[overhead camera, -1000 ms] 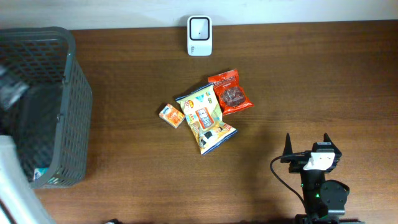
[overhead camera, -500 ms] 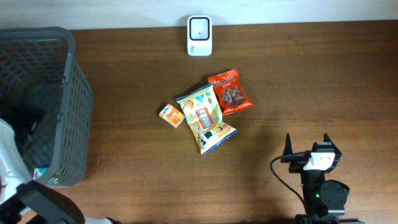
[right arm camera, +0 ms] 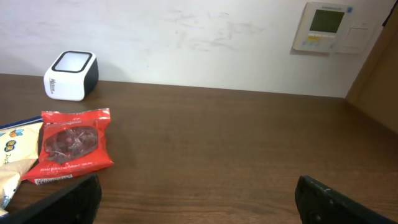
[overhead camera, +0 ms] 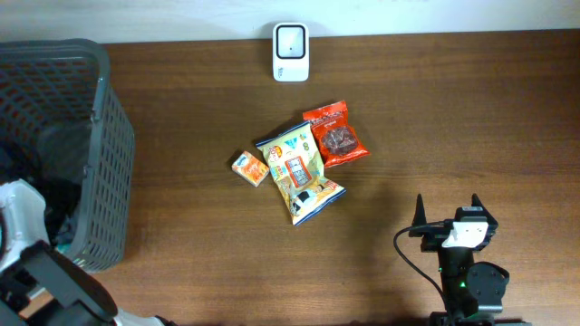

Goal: Scan the item barcode
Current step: 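Reach into the basket and grasp the green-white tissue pack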

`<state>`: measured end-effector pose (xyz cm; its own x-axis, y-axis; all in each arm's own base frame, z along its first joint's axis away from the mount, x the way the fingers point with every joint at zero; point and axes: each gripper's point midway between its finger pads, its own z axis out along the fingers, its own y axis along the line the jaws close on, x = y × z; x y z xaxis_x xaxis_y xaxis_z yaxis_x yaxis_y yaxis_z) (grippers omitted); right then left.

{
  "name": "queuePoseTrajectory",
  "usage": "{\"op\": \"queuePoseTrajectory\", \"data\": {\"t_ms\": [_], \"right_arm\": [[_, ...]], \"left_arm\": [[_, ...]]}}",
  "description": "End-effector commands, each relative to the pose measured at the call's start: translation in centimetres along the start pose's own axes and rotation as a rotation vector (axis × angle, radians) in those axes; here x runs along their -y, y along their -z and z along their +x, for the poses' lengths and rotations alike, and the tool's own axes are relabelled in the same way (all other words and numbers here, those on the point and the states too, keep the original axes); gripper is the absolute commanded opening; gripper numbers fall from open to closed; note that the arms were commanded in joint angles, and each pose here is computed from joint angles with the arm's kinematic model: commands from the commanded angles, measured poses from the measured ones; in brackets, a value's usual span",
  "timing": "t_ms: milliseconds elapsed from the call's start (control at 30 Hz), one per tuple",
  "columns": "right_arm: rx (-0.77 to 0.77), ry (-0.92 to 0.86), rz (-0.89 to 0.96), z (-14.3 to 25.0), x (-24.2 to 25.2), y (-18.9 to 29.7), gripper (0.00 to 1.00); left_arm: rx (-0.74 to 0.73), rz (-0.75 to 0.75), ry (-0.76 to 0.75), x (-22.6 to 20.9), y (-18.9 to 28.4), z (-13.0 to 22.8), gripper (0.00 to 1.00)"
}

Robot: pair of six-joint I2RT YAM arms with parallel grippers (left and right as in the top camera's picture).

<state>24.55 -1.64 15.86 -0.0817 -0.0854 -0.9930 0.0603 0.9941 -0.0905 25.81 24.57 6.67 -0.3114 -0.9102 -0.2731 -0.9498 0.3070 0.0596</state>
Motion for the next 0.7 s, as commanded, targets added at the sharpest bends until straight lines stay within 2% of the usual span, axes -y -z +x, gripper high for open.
{"op": "queuePoseTrajectory", "data": {"t_ms": [0, 67, 100, 300, 367, 400, 433, 467, 667], "right_arm": [[-0.005, 0.007, -0.001, 0.4, -0.1, 0.0, 0.98], [-0.005, 0.007, -0.001, 0.4, -0.1, 0.0, 0.98], [-0.005, 0.007, -0.001, 0.4, -0.1, 0.0, 0.98], [-0.005, 0.007, -0.001, 0.4, -0.1, 0.0, 0.98], [-0.005, 0.007, -0.001, 0.4, -0.1, 0.0, 0.99], [-0.005, 0.007, -0.001, 0.4, -0.1, 0.0, 0.99], [-0.005, 0.007, -0.001, 0.4, -0.1, 0.0, 0.98], [-0.005, 0.007, -0.001, 0.4, -0.1, 0.0, 0.99], [-0.005, 0.007, -0.001, 0.4, -0.1, 0.0, 0.99]], "left_arm": [[-0.069, -0.054, -0.012, -0.6, -2.2, 1.5, 0.84], [-0.100, -0.074, -0.019, -0.8, -2.8, 2.1, 0.84], [-0.115, -0.084, -0.023, -1.0, -3.1, 2.5, 0.79], [-0.120, -0.139, -0.004, -1.8, -3.7, 2.7, 0.66], [-0.122, -0.139, -0.004, -1.8, -3.7, 2.7, 0.47], [-0.120, -0.138, -0.004, -1.8, -3.7, 2.7, 0.34], [-0.119, -0.137, -0.003, -1.8, -3.6, 2.6, 0.13], [-0.115, -0.135, -0.002, -1.7, -3.6, 2.5, 0.00], [-0.108, -0.037, -0.022, 0.4, -2.2, 1.1, 0.00]]}}
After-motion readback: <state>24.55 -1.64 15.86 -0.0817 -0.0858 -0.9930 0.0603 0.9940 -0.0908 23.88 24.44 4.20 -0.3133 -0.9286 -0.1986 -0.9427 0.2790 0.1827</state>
